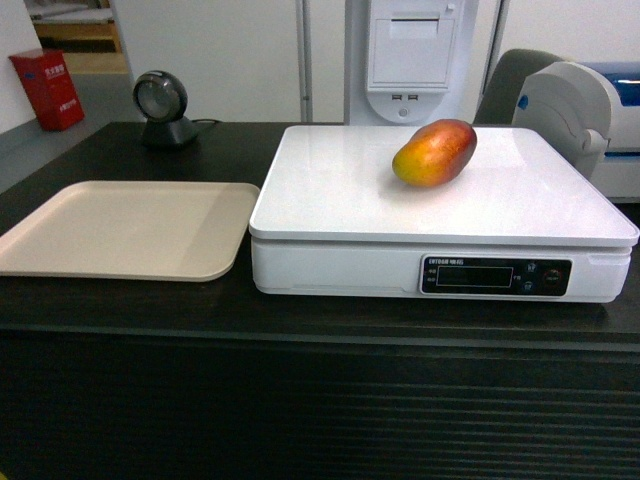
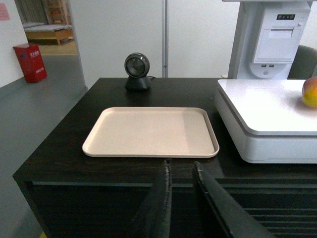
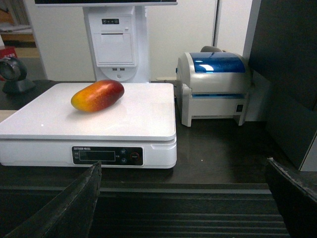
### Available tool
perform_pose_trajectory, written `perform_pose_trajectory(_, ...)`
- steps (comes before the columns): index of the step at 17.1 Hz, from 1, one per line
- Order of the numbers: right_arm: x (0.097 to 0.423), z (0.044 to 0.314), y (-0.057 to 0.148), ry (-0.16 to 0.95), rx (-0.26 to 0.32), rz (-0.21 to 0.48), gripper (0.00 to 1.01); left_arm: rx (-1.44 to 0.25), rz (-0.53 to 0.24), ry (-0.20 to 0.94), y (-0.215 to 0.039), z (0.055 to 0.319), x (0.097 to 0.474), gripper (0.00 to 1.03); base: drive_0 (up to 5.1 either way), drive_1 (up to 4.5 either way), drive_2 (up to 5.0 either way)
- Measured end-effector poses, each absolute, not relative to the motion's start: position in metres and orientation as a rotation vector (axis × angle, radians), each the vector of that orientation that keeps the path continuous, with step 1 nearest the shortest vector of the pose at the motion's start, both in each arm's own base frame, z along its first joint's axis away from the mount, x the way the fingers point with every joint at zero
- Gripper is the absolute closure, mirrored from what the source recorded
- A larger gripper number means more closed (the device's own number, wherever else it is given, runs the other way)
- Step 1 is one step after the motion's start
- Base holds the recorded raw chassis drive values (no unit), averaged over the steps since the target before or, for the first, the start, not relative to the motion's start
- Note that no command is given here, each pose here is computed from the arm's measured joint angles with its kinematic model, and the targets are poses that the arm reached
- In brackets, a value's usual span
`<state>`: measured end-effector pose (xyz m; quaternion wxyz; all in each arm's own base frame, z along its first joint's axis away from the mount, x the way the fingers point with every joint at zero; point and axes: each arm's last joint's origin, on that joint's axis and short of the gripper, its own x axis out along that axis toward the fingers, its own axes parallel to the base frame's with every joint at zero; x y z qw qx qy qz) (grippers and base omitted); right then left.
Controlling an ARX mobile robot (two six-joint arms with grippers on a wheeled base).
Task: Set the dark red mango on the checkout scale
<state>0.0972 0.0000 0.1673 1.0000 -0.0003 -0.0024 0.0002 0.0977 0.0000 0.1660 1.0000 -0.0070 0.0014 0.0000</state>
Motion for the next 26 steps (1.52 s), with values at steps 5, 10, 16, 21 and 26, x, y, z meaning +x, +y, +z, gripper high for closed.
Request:
perform_pose_trajectory(5,0.0972,0.1673,0.0,-0.005,-0.001,0.0,0.03,-0.011,0.0,0.003,0.0,0.166,0.0977,0.05,0.0,0.0,0.0)
perform_pose_trajectory(10,0.0972,0.1673,0.0,-0.005,-0.001,0.0,0.03,-0.011,0.0,0.003,0.0,0.166,0.0977,0.05,0.0,0.0,0.0)
perform_pose_trajectory(16,0.0972,0.1673,0.0,-0.005,-0.001,0.0,0.03,-0.011,0.0,0.003,0.0,0.166,0.0977,0.05,0.0,0.0,0.0)
perform_pose_trajectory(21,0.0972,0.1673,0.0,-0.005,-0.001,0.0,0.03,-0.011,0.0,0.003,0.0,0.166,0.0977,0.05,0.0,0.0,0.0)
perform_pose_trajectory(26,0.0972,0.1673,0.0,-0.005,-0.001,0.0,0.03,-0.011,0.0,0.003,0.0,0.166,0.0977,0.05,0.0,0.0,0.0)
